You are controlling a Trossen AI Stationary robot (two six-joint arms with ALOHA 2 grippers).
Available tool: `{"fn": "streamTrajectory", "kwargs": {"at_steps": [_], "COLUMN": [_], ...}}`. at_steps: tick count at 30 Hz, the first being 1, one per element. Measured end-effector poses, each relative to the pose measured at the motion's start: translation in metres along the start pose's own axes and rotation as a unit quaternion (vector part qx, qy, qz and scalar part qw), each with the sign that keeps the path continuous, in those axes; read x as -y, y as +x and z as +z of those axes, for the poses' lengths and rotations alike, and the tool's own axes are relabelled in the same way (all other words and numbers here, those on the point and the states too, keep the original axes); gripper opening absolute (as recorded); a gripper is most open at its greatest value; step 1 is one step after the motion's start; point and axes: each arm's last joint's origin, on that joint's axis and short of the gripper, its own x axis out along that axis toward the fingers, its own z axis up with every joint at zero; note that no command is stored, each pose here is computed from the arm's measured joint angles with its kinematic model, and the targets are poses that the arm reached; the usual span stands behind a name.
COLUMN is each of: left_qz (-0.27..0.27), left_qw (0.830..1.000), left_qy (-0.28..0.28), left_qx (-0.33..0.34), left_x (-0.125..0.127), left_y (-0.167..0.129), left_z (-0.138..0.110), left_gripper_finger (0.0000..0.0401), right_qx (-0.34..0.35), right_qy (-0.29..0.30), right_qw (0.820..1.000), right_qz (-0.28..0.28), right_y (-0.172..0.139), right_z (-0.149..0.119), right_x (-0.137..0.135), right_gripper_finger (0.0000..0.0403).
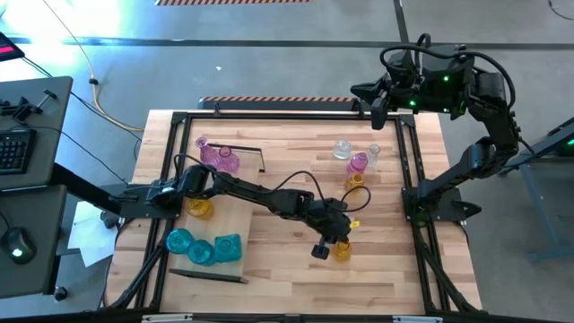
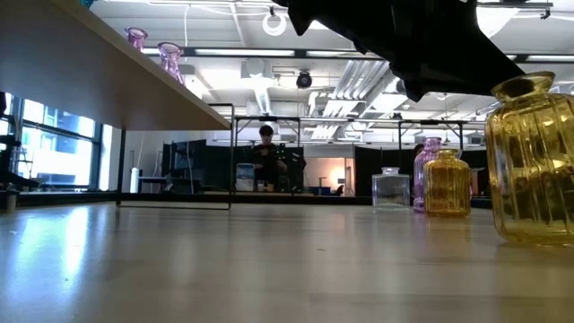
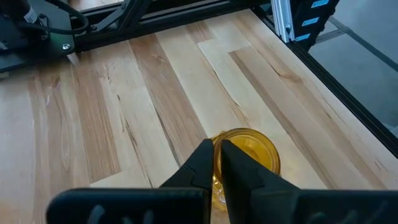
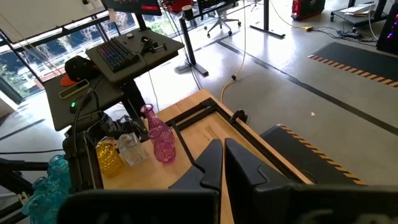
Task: Sort vases onto shelf
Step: Put the bottom yellow flower vase on the shelf
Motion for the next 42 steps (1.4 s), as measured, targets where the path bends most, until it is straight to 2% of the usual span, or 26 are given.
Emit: {"fn": "streamTrajectory", "kwargs": {"at_steps": [15,26,30,36,42], "left_qz": [-0.005,-0.015,-0.011,-0.007,0.001], "left_qw": [1.0,1.0,1.0,0.999,0.999], "left_qy": [0.006,0.023,0.024,0.028,0.045], "left_qx": [-0.009,-0.011,-0.012,-0.028,-0.021], "left_x": [0.002,0.009,0.009,0.01,0.009], "left_y": [0.0,0.001,0.002,0.004,0.004], "left_z": [-0.002,-0.001,-0.001,-0.006,-0.004], "left_gripper_finger": [0.004,0.0105,0.0117,0.0096,0.0028], "right_qx": [0.0,0.0,0.0,0.0,0.0], "right_qy": [-0.006,-0.006,-0.006,-0.008,-0.009], "right_qw": [1.0,1.0,1.0,1.0,1.0], "right_qz": [0.0,0.0,0.0,0.0,0.0], "right_y": [0.0,0.0,0.0,0.0,0.0], "right_z": [0.0,0.0,0.0,0.0,0.0], "right_x": [0.0,0.0,0.0,0.0,0.0], "right_gripper_finger": [0.0,0.0,0.0,0.0,0.0]}}
